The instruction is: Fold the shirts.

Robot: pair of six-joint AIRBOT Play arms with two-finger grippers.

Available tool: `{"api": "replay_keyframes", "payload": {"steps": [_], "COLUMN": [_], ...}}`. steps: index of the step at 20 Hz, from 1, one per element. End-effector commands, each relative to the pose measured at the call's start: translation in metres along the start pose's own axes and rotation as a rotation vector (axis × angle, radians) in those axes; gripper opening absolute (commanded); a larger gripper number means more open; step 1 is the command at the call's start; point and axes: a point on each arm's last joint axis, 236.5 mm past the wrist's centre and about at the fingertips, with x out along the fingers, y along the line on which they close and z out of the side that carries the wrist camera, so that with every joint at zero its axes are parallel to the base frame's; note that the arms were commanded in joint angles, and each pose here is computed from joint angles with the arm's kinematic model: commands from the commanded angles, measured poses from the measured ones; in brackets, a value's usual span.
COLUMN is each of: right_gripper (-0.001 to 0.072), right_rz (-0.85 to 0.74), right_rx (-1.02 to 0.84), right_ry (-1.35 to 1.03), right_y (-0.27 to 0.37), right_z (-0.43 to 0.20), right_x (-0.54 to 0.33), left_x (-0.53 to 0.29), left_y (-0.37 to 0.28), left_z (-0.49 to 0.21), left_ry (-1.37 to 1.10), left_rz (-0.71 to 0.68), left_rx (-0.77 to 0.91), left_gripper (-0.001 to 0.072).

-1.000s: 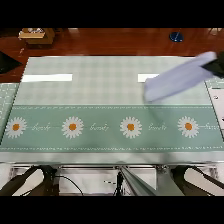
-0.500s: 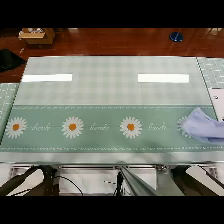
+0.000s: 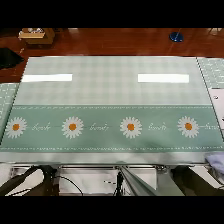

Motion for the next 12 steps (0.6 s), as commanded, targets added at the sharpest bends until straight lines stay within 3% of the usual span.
{"api": "replay_keyframes", "payload": {"steps": [1,6,10,12], "right_gripper": [0.0037,0.0038,0.0039,0.0119], "right_rz": [-0.015,-0.215,-0.316,-0.335], "right_rx": [0.065,0.011,-0.064,-0.103], "right_ry": [0.194,0.434,0.451,0.436], "right_y": [-0.015,-0.045,-0.069,-0.075], "right_z": [-0.053,-0.106,-0.106,-0.101], "right_x": [0.025,0.070,0.069,0.069], "left_x": [0.000,-0.002,-0.002,-0.002], "left_y": [0.008,0.014,0.015,0.015], "left_z": [0.016,0.028,0.031,0.032], "left_ry": [-0.067,-0.119,-0.130,-0.134], "left_rz": [0.034,0.059,0.063,0.064], "left_rx": [0.005,0.005,0.005,0.005], "left_gripper": [0.0371,0.0371,0.0371,0.0371]}}
